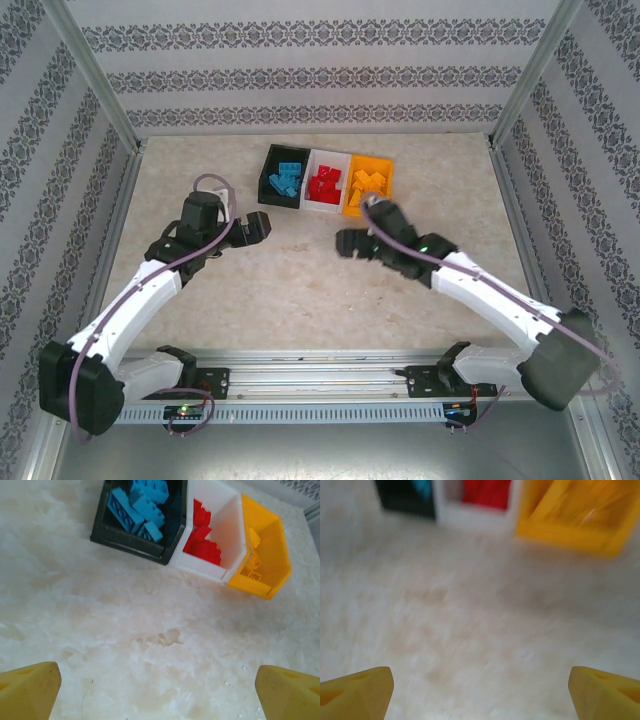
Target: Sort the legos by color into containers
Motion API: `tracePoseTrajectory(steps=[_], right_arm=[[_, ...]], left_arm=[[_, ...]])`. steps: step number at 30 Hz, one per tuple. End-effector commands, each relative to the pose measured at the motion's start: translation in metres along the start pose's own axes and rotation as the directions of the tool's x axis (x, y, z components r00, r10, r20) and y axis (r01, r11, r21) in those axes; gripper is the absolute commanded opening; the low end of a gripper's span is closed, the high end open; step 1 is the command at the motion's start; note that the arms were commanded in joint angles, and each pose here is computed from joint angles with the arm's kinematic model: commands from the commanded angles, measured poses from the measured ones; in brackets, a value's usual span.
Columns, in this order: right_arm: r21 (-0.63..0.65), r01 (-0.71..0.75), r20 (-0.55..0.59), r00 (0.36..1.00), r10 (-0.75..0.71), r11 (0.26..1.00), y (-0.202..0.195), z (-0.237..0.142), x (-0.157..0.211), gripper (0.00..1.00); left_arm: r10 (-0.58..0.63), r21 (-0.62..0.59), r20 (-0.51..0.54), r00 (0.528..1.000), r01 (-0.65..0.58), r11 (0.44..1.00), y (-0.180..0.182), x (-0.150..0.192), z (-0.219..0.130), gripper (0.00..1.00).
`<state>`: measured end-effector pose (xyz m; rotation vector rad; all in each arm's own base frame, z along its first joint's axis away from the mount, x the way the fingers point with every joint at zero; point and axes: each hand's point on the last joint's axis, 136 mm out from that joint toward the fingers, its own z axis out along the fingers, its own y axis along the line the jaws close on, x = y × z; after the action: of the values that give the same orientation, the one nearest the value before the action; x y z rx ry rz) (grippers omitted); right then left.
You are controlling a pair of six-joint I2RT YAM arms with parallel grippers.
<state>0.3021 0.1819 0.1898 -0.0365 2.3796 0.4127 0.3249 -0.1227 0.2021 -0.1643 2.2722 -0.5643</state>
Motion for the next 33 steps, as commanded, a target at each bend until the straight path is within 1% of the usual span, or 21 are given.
tracePoseTrajectory(steps=[1,2,5,6,9,11,12,14,16,18,20,23,24,27,31,32,33], right_arm=[[0.167,0.046,0.055,0.997,-0.055,0.985,-0.065,-0.020,-0.031,0.92],[0.201,0.027,0.099,0.994,-0.048,0.979,-0.084,-0.027,-0.044,0.92],[0.250,-0.019,0.203,0.979,-0.033,0.968,-0.123,-0.042,-0.072,0.94],[0.260,-0.035,0.231,0.973,-0.027,0.965,-0.132,-0.046,-0.077,0.94],[0.284,0.021,0.314,0.943,-0.114,0.959,-0.142,-0.045,-0.091,0.94],[0.311,0.083,0.353,0.915,-0.197,0.947,-0.147,-0.033,-0.094,0.94],[0.327,0.094,0.356,0.909,-0.215,0.940,-0.153,-0.023,-0.092,0.96],[0.338,0.080,0.325,0.925,-0.196,0.938,-0.171,0.001,-0.084,0.97],[0.345,0.047,0.291,0.944,-0.154,0.937,-0.190,0.022,-0.077,0.98],[0.352,0.041,0.275,0.950,-0.145,0.935,-0.204,0.043,-0.069,0.98],[0.360,0.039,0.259,0.956,-0.140,0.932,-0.215,0.060,-0.062,0.98],[0.361,0.029,0.239,0.963,-0.122,0.932,-0.224,0.078,-0.051,0.98],[0.356,0.025,0.247,0.962,-0.120,0.934,-0.225,0.082,-0.049,0.98],[0.343,0.033,0.252,0.960,-0.126,0.939,-0.223,0.088,-0.048,0.98],[0.340,0.029,0.240,0.964,-0.117,0.940,-0.224,0.091,-0.049,0.98],[0.340,0.030,0.239,0.964,-0.117,0.940,-0.224,0.091,-0.049,0.98],[0.340,0.030,0.239,0.964,-0.117,0.940,-0.224,0.091,-0.049,0.98]], left_arm=[[0.038,-0.082,0.060,0.997,-0.033,0.996,0.017,-0.008,-0.017,1.00],[0.054,-0.098,0.078,0.995,-0.047,0.994,0.020,-0.009,-0.020,1.00],[0.094,-0.145,0.127,0.987,-0.075,0.986,0.030,-0.014,-0.026,1.00],[0.106,-0.156,0.137,0.985,-0.084,0.984,0.033,-0.015,-0.026,1.00],[0.126,-0.188,0.190,0.974,-0.090,0.978,0.040,-0.023,-0.023,1.00],[0.133,-0.196,0.266,0.955,-0.082,0.977,0.046,-0.030,-0.018,1.00],[0.138,-0.187,0.308,0.941,-0.083,0.979,0.046,-0.035,-0.016,1.00],[0.124,-0.193,0.385,0.914,-0.052,0.980,0.054,-0.045,-0.013,1.00],[0.115,-0.219,0.375,0.920,-0.032,0.975,0.064,-0.053,-0.009,1.00],[0.140,-0.250,0.339,0.930,-0.054,0.967,0.071,-0.057,-0.001,1.00],[0.163,-0.289,0.325,0.932,-0.066,0.955,0.084,-0.063,0.004,1.00],[0.207,-0.368,0.296,0.932,-0.089,0.926,0.113,-0.069,0.015,1.00],[0.212,-0.393,0.284,0.935,-0.088,0.915,0.125,-0.069,0.019,1.00],[0.271,-0.461,0.221,0.937,-0.144,0.875,0.154,-0.065,0.037,1.00],[0.351,-0.476,0.228,0.908,-0.211,0.854,0.172,-0.056,0.060,1.00],[0.338,-0.469,0.190,0.922,-0.217,0.856,0.175,-0.049,0.067,1.00],[0.332,-0.472,0.185,0.925,-0.213,0.856,0.179,-0.047,0.071,1.00]])
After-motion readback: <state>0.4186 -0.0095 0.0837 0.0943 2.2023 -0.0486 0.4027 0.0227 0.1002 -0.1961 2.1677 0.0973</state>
